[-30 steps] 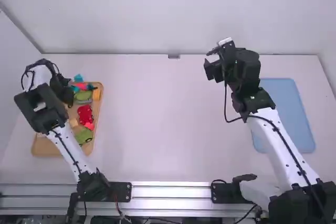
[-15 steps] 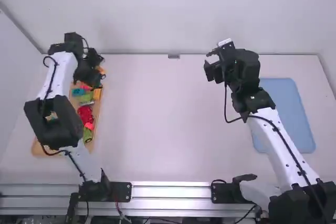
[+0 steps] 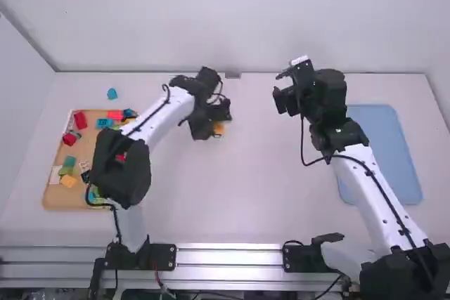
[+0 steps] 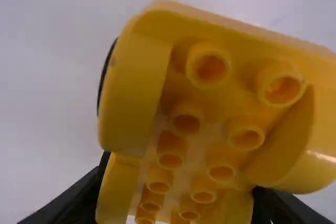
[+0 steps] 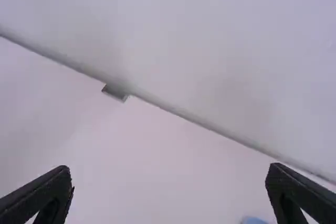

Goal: Assemble lego blocks to make yellow taxi

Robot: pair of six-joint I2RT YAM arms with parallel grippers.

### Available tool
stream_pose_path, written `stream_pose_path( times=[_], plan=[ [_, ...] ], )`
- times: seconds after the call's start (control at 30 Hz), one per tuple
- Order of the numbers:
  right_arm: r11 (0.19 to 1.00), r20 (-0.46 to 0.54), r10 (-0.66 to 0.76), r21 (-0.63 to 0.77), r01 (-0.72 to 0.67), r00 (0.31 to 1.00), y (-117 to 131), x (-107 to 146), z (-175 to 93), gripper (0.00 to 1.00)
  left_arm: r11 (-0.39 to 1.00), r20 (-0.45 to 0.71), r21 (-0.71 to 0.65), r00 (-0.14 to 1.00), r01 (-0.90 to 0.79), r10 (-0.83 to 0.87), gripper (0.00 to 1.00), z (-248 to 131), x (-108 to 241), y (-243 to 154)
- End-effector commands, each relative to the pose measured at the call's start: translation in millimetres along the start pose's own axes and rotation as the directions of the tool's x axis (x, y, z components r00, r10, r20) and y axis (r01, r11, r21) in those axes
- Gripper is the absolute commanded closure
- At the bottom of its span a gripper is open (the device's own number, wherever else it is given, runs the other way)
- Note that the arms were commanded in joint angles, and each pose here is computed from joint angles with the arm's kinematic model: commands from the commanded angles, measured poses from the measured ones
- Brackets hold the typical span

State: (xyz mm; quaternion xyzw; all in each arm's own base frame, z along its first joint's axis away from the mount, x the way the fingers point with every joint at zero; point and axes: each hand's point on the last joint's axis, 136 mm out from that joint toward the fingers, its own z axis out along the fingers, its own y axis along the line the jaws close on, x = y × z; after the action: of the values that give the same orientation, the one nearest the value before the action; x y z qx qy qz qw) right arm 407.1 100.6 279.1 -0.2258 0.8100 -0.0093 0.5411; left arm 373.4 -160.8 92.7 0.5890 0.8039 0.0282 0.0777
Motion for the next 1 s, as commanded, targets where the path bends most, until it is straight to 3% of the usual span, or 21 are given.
stream_pose_path(
  times=[0.0,0.17,0.33,0.5,0.6,0.77,0.97],
  plan=[
    [1.000,0.028,0.005,0.009,-0.006,1.000,-4.2,-14.4,-3.0,0.02,0.996,-0.006,0.042,0.997,-0.075,0.075,0.78,14.0,-14.7,-32.7],
    [1.000,0.023,0.007,0.005,-0.007,1.000,-3.2,-13.2,-3.0,0.02,0.991,-0.026,-0.004,0.991,-0.130,0.130,0.74,36.1,-34.8,-62.3],
    [1.000,0.024,0.006,0.003,-0.006,1.000,-2.2,-13.6,-3.0,0.02,0.983,-0.012,-0.020,0.983,-0.183,0.183,0.79,50.8,-49.8,-85.0],
    [1.000,0.014,-0.002,-0.016,0.002,1.000,6.0,-12.2,-2.9,0.02,0.986,-0.039,-0.001,0.986,-0.164,0.164,0.76,61.7,-46.0,-90.4],
    [1.000,0.011,0.000,-0.014,0.000,1.000,5.2,-11.3,-2.9,0.02,0.970,-0.074,0.088,0.969,-0.228,0.235,0.77,64.5,-32.4,-106.6],
    [1.000,0.011,0.000,-0.014,0.001,1.000,5.2,-11.3,-2.9,0.02,0.979,-0.086,0.079,0.978,-0.186,0.193,0.78,69.2,-30.4,-103.4],
    [1.000,0.011,0.000,-0.013,0.001,1.000,5.1,-11.4,-2.9,0.02,0.993,-0.049,0.040,0.992,-0.115,0.117,0.72,76.8,-38.0,-98.2]
  ],
)
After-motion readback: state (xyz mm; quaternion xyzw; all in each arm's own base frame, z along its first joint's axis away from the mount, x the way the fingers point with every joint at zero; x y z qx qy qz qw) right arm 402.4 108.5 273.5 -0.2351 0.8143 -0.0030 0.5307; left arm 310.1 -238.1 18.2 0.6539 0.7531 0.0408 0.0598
